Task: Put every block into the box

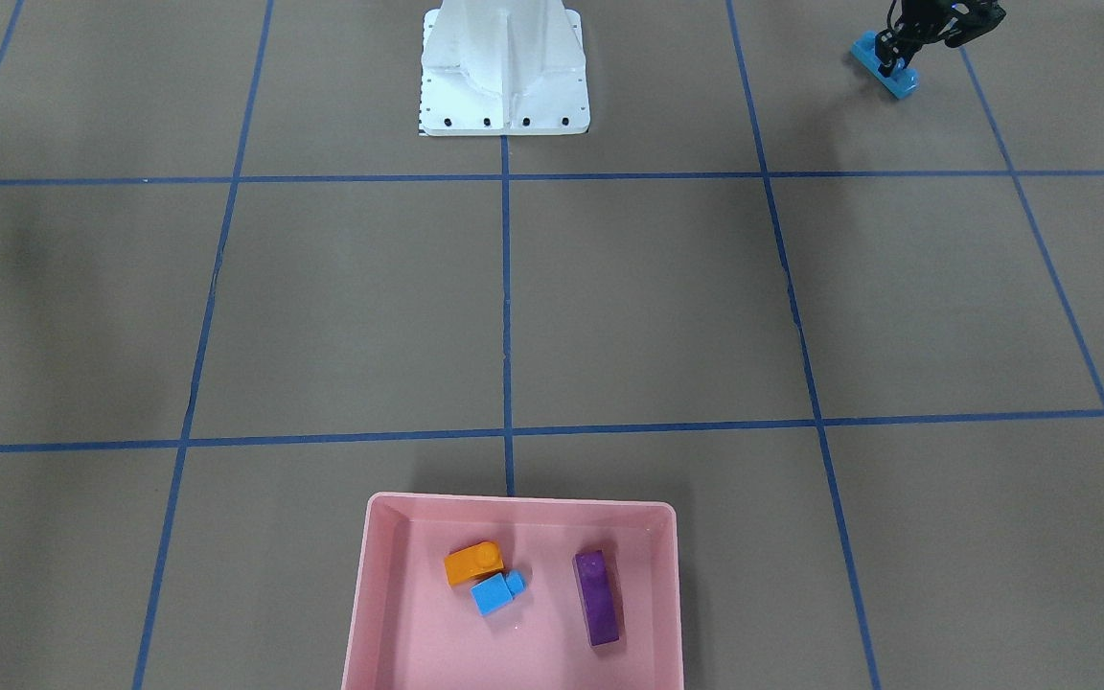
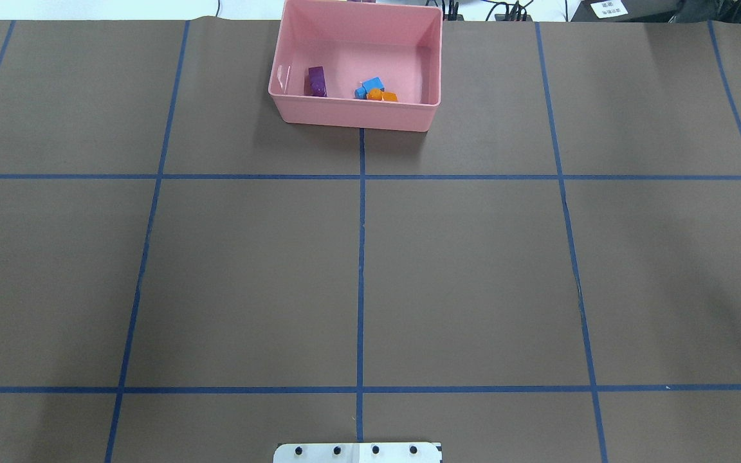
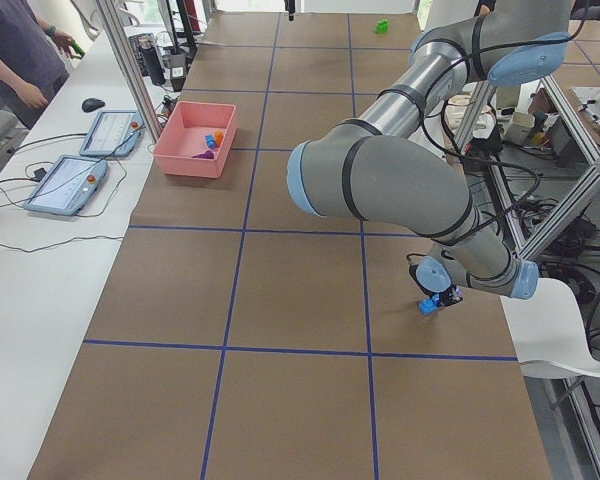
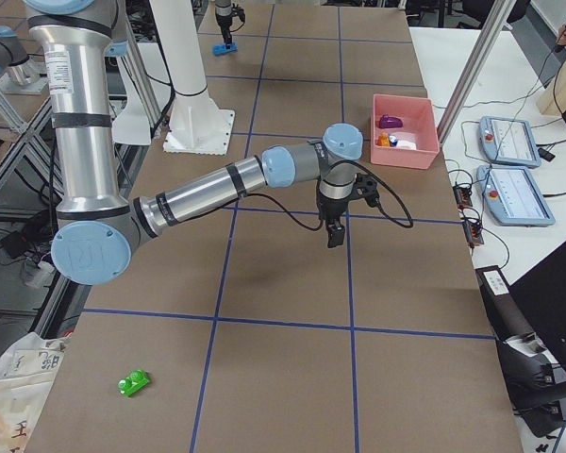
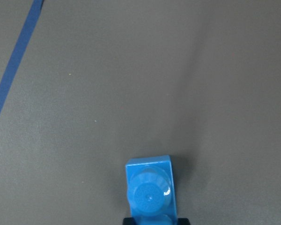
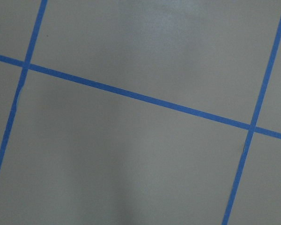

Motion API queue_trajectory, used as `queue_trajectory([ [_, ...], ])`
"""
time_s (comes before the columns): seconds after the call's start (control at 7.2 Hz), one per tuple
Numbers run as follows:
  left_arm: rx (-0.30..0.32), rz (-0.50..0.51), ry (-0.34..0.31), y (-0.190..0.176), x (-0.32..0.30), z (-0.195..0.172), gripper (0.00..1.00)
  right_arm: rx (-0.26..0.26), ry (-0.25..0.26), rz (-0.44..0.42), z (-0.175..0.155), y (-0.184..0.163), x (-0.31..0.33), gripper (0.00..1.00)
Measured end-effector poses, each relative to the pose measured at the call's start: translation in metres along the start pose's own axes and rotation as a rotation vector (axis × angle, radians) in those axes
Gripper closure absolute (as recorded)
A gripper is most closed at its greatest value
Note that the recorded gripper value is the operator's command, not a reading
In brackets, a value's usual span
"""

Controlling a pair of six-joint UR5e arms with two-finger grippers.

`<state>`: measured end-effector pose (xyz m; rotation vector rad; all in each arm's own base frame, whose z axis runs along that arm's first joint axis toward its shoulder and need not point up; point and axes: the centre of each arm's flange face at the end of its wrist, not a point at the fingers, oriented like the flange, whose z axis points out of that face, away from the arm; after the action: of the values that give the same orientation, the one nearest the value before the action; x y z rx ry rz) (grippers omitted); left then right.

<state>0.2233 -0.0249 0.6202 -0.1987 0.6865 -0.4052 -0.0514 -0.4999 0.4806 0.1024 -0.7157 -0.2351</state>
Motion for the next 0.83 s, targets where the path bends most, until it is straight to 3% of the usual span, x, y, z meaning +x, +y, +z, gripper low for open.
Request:
queue_trajectory([
  [0.83,-0.061,-0.056,0.088,-0.002,0.032,-0.05,1.0,0.002,0.005,0.003,-0.002,0.009,0.003,0.0],
])
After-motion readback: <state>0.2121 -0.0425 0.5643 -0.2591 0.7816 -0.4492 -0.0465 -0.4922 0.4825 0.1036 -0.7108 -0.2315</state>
